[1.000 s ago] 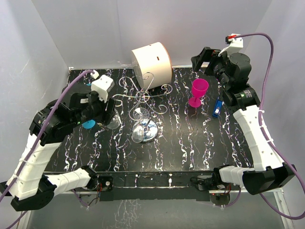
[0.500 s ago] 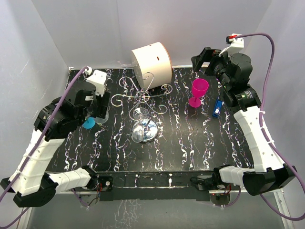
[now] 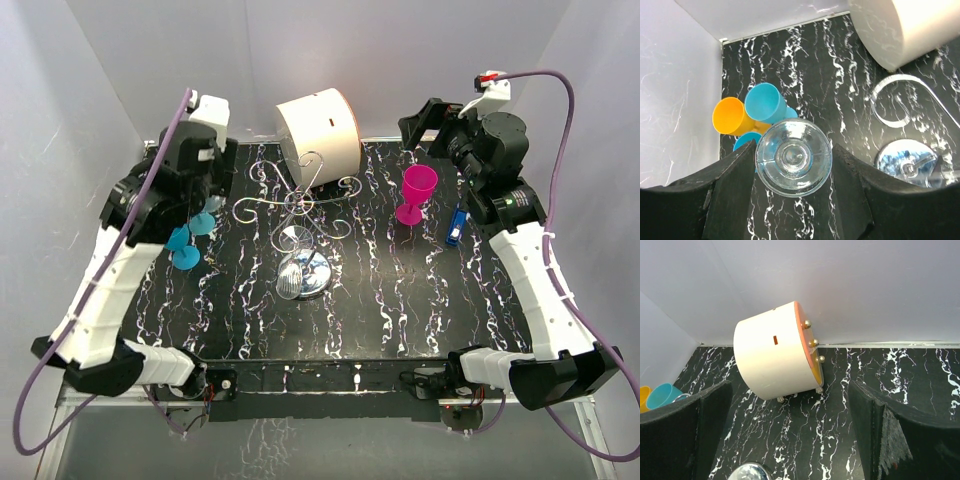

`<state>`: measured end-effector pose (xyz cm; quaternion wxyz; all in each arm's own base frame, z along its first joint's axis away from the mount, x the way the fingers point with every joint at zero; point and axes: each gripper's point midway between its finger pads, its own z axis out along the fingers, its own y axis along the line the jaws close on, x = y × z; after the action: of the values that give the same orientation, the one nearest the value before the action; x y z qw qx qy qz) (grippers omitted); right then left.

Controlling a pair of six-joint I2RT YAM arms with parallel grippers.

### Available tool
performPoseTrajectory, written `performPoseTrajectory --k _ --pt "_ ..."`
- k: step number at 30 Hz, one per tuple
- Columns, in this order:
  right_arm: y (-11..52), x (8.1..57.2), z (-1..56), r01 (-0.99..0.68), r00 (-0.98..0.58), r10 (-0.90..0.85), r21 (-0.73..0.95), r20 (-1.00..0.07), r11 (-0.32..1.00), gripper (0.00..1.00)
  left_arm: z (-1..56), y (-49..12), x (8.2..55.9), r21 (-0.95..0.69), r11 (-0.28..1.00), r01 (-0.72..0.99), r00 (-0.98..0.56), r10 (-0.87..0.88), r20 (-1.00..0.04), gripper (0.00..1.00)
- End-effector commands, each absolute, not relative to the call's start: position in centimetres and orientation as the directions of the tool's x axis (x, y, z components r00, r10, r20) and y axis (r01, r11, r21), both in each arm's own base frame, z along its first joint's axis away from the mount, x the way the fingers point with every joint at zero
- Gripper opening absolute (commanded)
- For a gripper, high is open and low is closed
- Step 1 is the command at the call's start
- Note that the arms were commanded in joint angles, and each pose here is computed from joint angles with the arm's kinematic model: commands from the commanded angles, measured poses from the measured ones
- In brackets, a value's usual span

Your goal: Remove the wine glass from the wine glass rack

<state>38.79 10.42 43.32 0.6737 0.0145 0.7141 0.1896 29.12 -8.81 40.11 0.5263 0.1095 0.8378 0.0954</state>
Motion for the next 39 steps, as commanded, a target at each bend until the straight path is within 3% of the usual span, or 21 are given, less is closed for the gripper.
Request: performPoseTrajectory --k 1,12,20,29,39 --pt "10.6 38.4 45.9 -0.276 -0.007 0.308 0.298 -0.951 0.914 0.98 43.4 -5.9 33.2 0.245 0.968 -0.051 -0.348 0.213 -0.913 0.0" --pt "11.9 39.4 45.6 -0.318 -0.037 0.357 0.349 -0.934 0.881 0.98 45.1 -8.1 41.3 0.066 0.997 -0.044 -0.264 0.052 -0.963 0.0" --pt "14.6 40.7 45.4 -0.409 -0.11 0.446 0.449 -0.888 0.794 0.99 44.8 -9.3 45.8 -0.251 0.968 0.027 -0.264 -0.235 -0.935 0.0" --pt "17.2 42.0 44.2 -0.454 -0.239 0.526 0.573 -0.816 0.682 0.98 43.7 -12.4 48.7 -0.538 0.836 0.108 -0.348 -0.475 -0.808 0.0" --pt "18.7 43.3 43.1 -0.479 -0.426 0.636 0.757 -0.644 0.445 0.98 42.3 -16.9 50.5 -0.818 0.556 0.149 -0.481 -0.682 -0.551 0.0"
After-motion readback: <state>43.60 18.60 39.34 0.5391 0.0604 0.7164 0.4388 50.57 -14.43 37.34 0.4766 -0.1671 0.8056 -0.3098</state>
